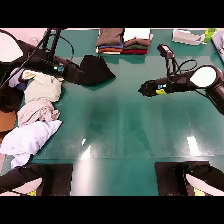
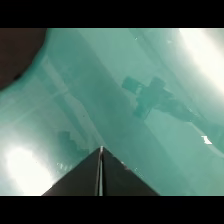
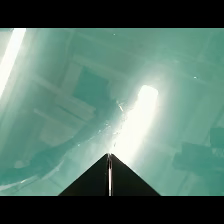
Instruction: Fold the shirts.
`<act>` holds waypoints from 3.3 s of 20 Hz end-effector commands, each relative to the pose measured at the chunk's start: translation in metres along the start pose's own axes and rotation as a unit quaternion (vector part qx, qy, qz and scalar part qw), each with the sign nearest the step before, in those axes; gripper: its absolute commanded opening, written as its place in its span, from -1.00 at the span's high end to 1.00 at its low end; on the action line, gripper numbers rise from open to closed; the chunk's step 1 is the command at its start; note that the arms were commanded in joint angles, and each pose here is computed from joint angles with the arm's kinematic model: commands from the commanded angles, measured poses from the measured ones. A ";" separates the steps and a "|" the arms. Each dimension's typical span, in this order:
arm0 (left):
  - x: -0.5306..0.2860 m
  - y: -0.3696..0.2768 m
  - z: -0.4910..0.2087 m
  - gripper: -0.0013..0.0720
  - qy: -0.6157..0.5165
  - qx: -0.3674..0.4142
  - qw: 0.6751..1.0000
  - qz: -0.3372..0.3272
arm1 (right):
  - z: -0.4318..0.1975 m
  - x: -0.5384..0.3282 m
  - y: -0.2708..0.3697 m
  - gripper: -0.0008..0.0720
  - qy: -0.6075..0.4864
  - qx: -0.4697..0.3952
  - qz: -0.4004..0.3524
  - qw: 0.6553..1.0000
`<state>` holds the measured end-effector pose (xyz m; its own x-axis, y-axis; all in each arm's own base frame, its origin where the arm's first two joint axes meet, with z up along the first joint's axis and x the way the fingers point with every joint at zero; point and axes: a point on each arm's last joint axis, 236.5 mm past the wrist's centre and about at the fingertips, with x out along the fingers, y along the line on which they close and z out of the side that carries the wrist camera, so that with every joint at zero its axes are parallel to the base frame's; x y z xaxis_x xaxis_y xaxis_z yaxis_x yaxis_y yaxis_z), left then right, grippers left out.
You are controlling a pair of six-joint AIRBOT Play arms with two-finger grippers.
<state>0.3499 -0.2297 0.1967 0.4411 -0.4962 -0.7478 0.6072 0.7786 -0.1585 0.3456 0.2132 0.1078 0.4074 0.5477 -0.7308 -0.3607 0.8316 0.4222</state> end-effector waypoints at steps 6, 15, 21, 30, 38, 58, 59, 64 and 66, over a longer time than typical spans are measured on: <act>0.000 -0.001 0.001 0.90 -0.001 0.000 1.000 -0.002 | 0.000 0.000 0.000 0.93 0.001 0.000 0.000 1.000; 0.012 0.044 0.048 -0.63 -0.095 -0.037 0.992 0.077 | 0.002 0.000 0.000 0.93 -0.004 0.001 0.001 1.000; 0.133 0.136 0.007 -0.63 -0.014 -0.112 0.982 0.149 | 0.002 0.000 0.000 0.93 -0.004 0.001 0.001 1.000; 0.253 0.188 -0.046 -0.63 0.005 -0.254 0.963 0.088 | 0.002 0.001 0.000 0.93 -0.004 0.001 0.001 1.000; 0.235 0.186 -0.020 0.90 0.007 -0.225 0.971 0.085 | 0.010 -0.013 0.007 0.93 -0.028 -0.007 0.003 1.000; -0.009 -0.107 0.053 0.90 -0.084 0.114 0.989 -0.052 | 0.136 -0.218 0.023 0.93 -0.282 -0.031 -0.034 0.958; 0.017 -0.126 0.039 0.84 -0.060 0.138 0.986 -0.072 | 0.135 -0.216 0.022 0.93 -0.279 -0.029 -0.034 0.959; 0.057 -0.098 0.038 -0.54 -0.035 0.123 0.991 -0.039 | 0.134 -0.214 0.022 0.93 -0.276 -0.028 -0.034 0.960; 0.049 -0.031 0.045 -0.54 -0.032 0.072 0.997 0.014 | 0.133 -0.214 0.022 0.93 -0.274 -0.028 -0.034 0.961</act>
<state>0.3482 -0.3348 0.2057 0.4467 -0.5837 -0.6781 0.7617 0.6457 -0.0540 0.3628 0.1264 0.3455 0.8092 0.4699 -0.3527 -0.3565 0.8699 0.3409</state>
